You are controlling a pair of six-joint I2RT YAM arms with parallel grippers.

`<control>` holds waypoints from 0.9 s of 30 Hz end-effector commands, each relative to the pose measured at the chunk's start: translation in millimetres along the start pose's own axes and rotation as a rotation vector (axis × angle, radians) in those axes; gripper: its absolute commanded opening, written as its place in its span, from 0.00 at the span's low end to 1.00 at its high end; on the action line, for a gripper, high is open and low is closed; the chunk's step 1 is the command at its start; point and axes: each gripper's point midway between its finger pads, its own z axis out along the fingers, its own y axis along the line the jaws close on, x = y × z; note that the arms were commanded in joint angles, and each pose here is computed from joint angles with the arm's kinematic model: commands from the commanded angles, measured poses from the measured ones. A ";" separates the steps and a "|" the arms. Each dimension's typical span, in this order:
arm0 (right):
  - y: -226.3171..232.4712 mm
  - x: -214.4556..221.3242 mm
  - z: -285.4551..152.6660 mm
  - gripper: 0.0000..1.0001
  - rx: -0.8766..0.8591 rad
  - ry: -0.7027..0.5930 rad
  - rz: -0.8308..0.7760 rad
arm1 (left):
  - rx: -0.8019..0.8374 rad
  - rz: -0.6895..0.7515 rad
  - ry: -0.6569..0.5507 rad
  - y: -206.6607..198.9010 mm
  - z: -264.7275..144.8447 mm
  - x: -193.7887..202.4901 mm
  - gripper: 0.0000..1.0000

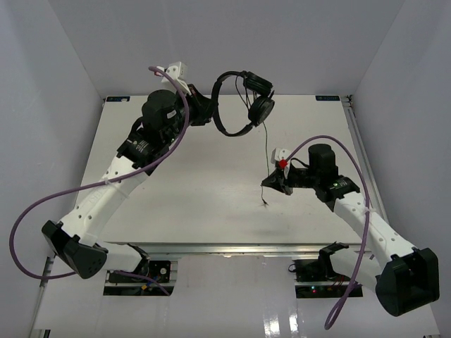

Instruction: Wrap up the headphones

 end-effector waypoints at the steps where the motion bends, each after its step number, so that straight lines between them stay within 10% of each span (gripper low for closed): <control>1: -1.3 25.2 -27.0 0.08 0.081 0.250 -0.062 | -0.051 -0.012 -0.042 8.7 18.9 -10.7 0.00; 16: -48.7 15.1 -85.2 0.08 0.289 0.593 -0.295 | -0.176 0.058 0.126 51.7 117.5 60.5 0.00; 27: 13.7 62.8 -61.4 0.08 0.006 0.625 -0.221 | -0.133 -0.046 0.191 51.2 141.2 97.9 0.00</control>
